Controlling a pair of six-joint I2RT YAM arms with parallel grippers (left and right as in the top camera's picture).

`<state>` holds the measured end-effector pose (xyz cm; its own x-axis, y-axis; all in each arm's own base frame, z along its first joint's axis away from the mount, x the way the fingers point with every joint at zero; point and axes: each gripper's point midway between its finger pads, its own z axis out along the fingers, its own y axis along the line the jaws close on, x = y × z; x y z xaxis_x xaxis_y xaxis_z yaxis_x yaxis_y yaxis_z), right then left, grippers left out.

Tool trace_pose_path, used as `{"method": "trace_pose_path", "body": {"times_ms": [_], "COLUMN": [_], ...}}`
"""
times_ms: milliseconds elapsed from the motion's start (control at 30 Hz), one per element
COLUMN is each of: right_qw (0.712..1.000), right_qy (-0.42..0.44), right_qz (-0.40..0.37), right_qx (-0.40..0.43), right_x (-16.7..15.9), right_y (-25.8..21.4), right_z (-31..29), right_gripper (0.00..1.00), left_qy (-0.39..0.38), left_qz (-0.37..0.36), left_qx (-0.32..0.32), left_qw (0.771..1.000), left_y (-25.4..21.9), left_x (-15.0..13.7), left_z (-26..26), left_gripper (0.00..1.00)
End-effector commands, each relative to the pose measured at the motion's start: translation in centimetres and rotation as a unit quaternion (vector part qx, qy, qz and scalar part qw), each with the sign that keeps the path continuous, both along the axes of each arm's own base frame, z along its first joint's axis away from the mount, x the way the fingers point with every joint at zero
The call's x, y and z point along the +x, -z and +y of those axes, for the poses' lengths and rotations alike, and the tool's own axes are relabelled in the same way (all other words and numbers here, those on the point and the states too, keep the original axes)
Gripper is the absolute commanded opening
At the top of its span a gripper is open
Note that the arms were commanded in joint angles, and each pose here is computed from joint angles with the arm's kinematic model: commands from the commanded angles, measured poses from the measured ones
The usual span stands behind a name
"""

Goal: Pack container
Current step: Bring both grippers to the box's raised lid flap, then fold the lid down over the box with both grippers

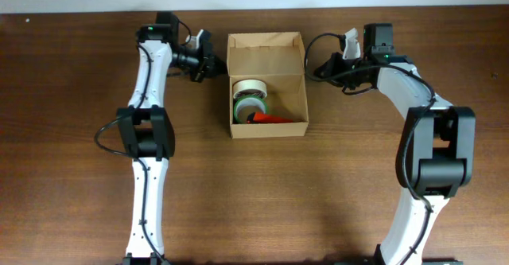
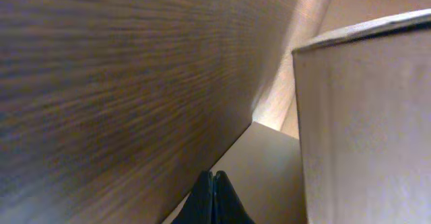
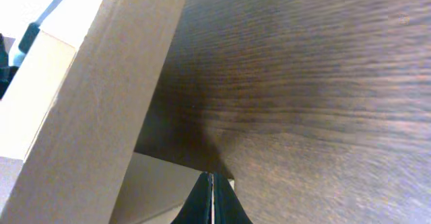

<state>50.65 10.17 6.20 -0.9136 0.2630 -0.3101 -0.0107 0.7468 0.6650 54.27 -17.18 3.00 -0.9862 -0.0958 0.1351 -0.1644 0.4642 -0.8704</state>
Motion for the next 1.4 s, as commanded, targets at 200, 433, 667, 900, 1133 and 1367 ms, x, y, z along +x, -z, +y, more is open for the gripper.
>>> {"method": "trace_pose_path", "body": {"times_ms": [200, 433, 667, 900, 1133, 1367], "right_qw": [0.995, 0.986, 0.981, 0.977, 0.974, 0.973], "right_qy": [-0.065, -0.096, -0.104, -0.107, -0.109, -0.116], "right_qz": [-0.035, -0.099, -0.13, -0.153, -0.171, -0.169], "right_qx": [0.061, 0.097, 0.101, 0.102, 0.101, 0.106], "right_x": [0.0, 1.2, 2.4, 3.2, 4.0, 3.9], "right_y": [-0.9, -3.6, -5.9, -7.6, -9.3, -10.4], "right_z": [4.5, 5.6, 5.8, 5.9, 5.9, 6.1], "right_gripper": [0.04, 0.04, 0.04, 0.04, 0.04, 0.04], "left_qy": [0.013, 0.029, 0.045, 0.041, 0.039, 0.043], "left_qz": [-0.002, -0.062, -0.138, -0.223, -0.26, -0.279], "left_qx": [-0.035, -0.037, -0.036, -0.036, -0.036, -0.037], "left_qw": [0.999, 0.997, 0.989, 0.973, 0.964, 0.959], "left_y": [-1.0, -1.5, -3.3, -7.6, -10.3, -12.1], "left_x": [-0.1, 0.6, 1.6, 3.3, 3.6, 3.4], "left_z": [-2.4, -2.5, -2.0, -1.3, -0.9, -1.0], "left_gripper": [0.02, 0.02, 0.02, 0.02, 0.02, 0.02]}}
